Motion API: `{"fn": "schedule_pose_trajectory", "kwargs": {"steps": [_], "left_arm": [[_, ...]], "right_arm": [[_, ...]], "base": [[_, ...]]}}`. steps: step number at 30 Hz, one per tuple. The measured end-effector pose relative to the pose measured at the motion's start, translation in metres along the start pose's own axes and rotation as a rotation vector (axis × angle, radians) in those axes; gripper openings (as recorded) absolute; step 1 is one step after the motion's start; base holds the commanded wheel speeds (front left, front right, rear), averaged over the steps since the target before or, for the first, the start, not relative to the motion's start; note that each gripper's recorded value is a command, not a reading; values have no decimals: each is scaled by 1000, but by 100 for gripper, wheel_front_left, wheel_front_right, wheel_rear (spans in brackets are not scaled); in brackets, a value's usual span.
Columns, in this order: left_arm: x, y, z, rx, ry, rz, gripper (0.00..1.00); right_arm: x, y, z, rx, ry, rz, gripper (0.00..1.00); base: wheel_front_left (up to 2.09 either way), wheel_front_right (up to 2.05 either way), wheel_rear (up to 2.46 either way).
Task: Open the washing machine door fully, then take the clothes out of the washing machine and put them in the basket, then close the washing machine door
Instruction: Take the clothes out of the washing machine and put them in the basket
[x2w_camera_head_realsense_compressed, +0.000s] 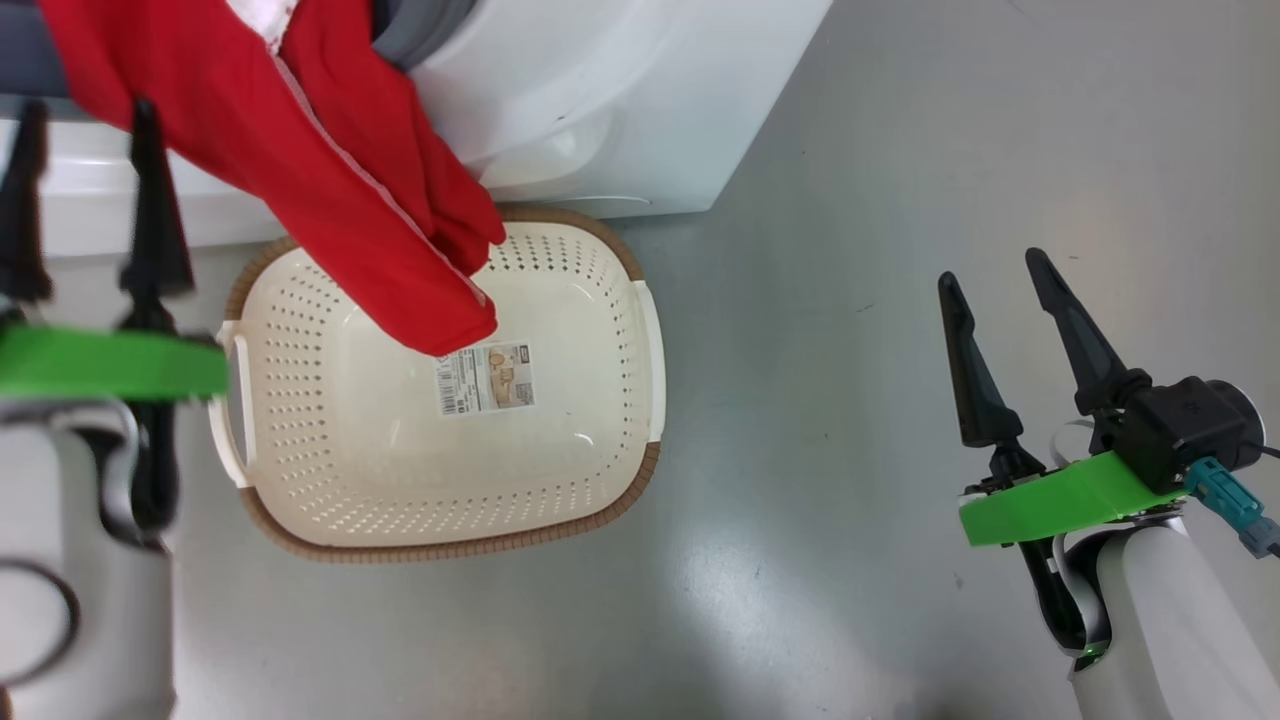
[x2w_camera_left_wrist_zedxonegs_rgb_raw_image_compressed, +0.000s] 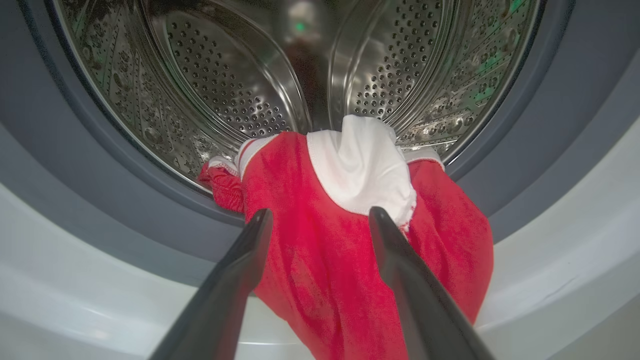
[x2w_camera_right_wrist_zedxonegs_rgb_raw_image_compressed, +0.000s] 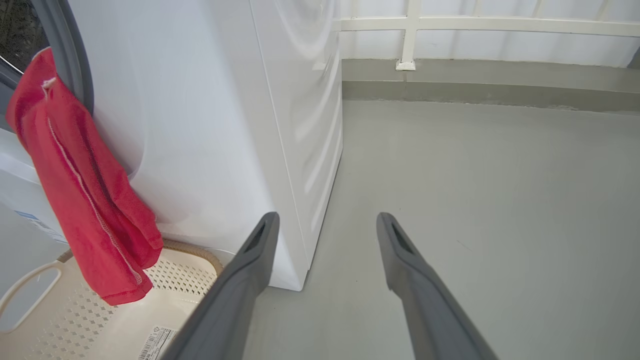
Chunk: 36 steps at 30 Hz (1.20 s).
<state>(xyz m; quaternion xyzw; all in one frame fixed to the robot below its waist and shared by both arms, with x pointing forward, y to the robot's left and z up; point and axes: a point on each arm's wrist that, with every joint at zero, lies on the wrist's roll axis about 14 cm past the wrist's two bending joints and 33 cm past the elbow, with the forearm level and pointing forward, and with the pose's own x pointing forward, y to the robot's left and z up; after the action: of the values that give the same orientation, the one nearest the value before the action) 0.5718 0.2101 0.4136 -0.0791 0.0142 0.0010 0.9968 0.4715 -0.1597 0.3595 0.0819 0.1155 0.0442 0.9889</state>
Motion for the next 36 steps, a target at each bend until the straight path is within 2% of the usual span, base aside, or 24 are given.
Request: {"fn": "schedule_pose_trajectory", "kwargs": {"steps": [8, 16, 34, 35, 36], "left_arm": [[36, -2, -6, 60, 48, -10, 100], [67, -2, -10, 76, 103, 2, 100], [92, -3, -34, 93, 248, 10, 100], [92, -4, -36, 94, 255, 8, 91], [92, -4, -37, 95, 261, 5, 74]], "right_arm": [[-1, -1, -2, 6, 7, -1, 100], [1, 0, -3, 4, 7, 2, 100], [-3, -7, -7, 6, 21, -16, 100], [-3, -8, -7, 6, 21, -17, 100], [-4, -8, -6, 6, 20, -18, 100]], "base": [[0, 0, 0], [0, 0, 0], [0, 0, 0], [0, 0, 0], [0, 0, 0]]}}
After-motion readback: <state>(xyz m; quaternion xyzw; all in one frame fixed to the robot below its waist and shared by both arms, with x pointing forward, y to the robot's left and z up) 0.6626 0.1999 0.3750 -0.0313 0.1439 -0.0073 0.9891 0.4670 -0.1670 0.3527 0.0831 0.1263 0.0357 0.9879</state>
